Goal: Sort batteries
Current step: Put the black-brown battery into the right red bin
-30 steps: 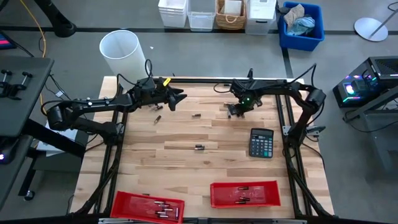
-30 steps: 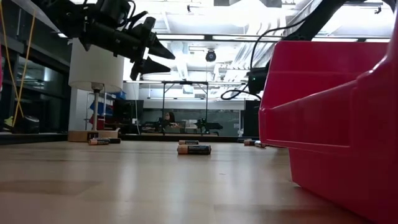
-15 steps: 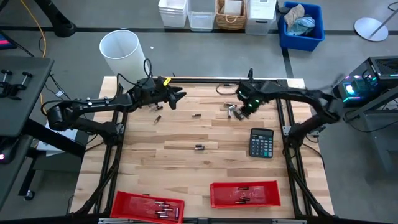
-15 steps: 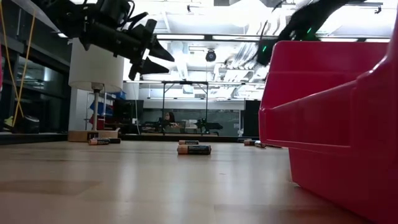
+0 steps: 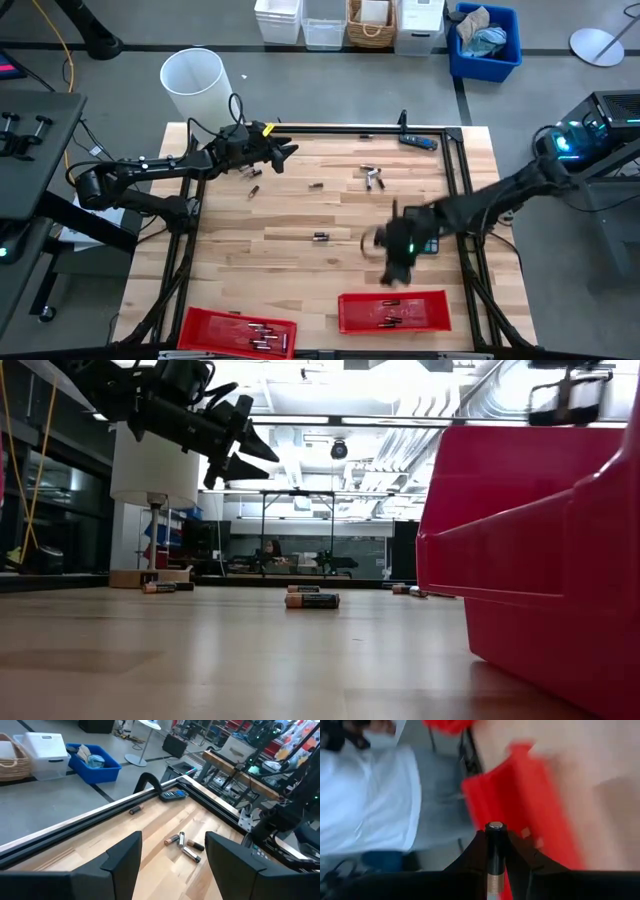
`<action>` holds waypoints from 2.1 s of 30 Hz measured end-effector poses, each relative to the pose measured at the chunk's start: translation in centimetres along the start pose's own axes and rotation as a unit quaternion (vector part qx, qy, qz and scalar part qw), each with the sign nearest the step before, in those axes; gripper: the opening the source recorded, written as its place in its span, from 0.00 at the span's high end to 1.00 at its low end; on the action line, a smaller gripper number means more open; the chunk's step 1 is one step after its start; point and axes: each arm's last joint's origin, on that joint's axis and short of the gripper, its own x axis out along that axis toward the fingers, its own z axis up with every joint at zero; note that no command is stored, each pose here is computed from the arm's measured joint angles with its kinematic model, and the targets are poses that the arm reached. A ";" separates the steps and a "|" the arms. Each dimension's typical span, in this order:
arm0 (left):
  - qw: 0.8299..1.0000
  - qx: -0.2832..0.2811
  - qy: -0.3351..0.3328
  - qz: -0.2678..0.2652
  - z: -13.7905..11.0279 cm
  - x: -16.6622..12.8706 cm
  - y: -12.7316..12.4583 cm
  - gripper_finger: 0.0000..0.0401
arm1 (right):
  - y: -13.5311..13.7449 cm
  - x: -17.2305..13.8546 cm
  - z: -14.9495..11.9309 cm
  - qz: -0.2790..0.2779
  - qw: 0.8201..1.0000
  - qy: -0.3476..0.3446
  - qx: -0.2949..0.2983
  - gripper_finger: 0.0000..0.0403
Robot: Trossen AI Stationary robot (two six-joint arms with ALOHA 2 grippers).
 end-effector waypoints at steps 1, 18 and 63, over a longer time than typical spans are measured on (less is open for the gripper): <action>1.000 0.000 0.000 0.000 0.0 0.0 0.0 0.47 | 0.4 1.1 -0.5 0.006 1.000 0.014 0.006 0.92; 1.000 0.000 0.003 0.002 -0.1 0.0 0.0 0.47 | 1.2 3.9 -0.3 0.008 0.986 0.159 0.040 0.43; 0.999 -0.026 0.025 0.040 -0.6 0.0 0.4 0.47 | -24.7 -7.0 11.3 -0.425 0.885 -0.013 0.190 0.92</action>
